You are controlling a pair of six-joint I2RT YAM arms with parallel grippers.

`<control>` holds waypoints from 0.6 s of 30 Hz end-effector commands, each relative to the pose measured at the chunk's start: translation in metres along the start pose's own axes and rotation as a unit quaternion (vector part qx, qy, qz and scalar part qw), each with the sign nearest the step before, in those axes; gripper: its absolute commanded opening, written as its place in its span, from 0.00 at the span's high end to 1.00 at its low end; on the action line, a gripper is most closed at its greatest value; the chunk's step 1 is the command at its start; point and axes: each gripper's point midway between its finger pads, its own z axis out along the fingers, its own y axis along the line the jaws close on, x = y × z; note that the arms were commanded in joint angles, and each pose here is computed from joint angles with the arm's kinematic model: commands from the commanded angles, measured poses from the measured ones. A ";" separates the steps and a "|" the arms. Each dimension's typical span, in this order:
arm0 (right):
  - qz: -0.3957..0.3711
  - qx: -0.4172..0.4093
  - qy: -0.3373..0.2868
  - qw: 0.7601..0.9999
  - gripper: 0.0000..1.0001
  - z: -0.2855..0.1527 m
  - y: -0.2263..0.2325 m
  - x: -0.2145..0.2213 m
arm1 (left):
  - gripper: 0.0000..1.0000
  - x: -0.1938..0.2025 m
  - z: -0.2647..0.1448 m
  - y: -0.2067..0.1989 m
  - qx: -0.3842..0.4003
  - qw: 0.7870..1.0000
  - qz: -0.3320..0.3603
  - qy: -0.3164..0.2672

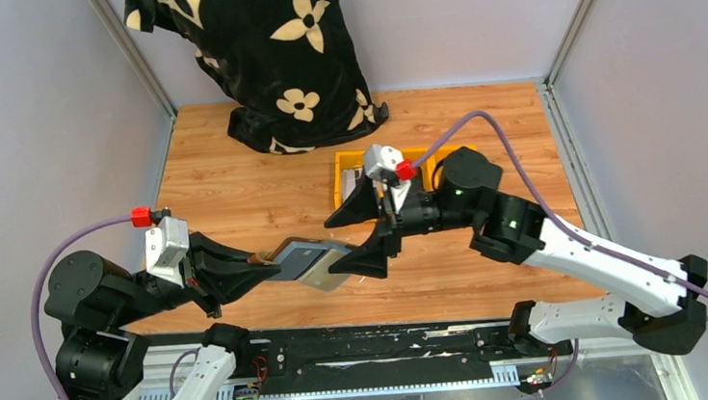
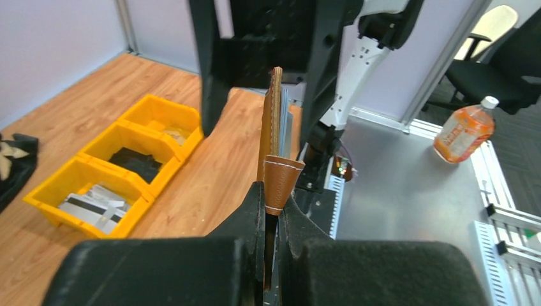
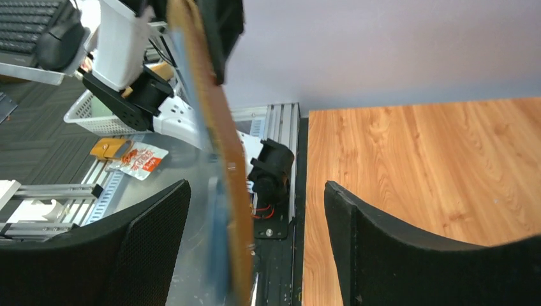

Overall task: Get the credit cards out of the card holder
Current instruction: Remove the credit card from the card holder.

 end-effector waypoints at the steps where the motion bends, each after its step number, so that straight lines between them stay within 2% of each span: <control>1: -0.013 -0.032 -0.002 0.999 0.20 0.007 0.005 -0.005 | 1.00 -0.003 0.000 -0.015 0.042 0.999 -0.018 -0.003; 4: -0.003 -0.049 0.001 0.999 0.23 0.012 0.008 0.000 | 1.00 -0.003 0.002 -0.017 0.052 0.998 -0.030 -0.001; 6: 0.004 -0.076 -0.003 0.997 0.36 0.013 0.016 0.000 | 1.00 -0.002 0.003 -0.015 0.052 0.998 -0.038 0.000; 8: 0.018 -0.101 -0.005 0.995 0.53 0.014 0.024 0.000 | 1.00 0.000 0.005 -0.011 0.046 0.998 -0.047 -0.001; 10: 0.033 -0.123 -0.009 0.992 0.65 0.014 0.031 -0.001 | 1.00 0.005 0.007 -0.005 0.039 0.997 -0.061 0.000; 12: 0.046 -0.138 -0.009 0.989 0.67 0.016 0.037 0.000 | 1.00 0.011 0.011 0.001 0.037 0.996 -0.080 0.002; 17: 0.058 -0.145 -0.002 0.988 0.66 0.018 0.040 0.006 | 1.00 0.013 0.015 0.006 0.040 0.993 -0.108 0.001; 18: 0.059 -0.147 -0.001 0.987 0.68 0.018 0.041 0.007 | 1.00 0.012 0.015 0.005 0.040 0.993 -0.109 0.000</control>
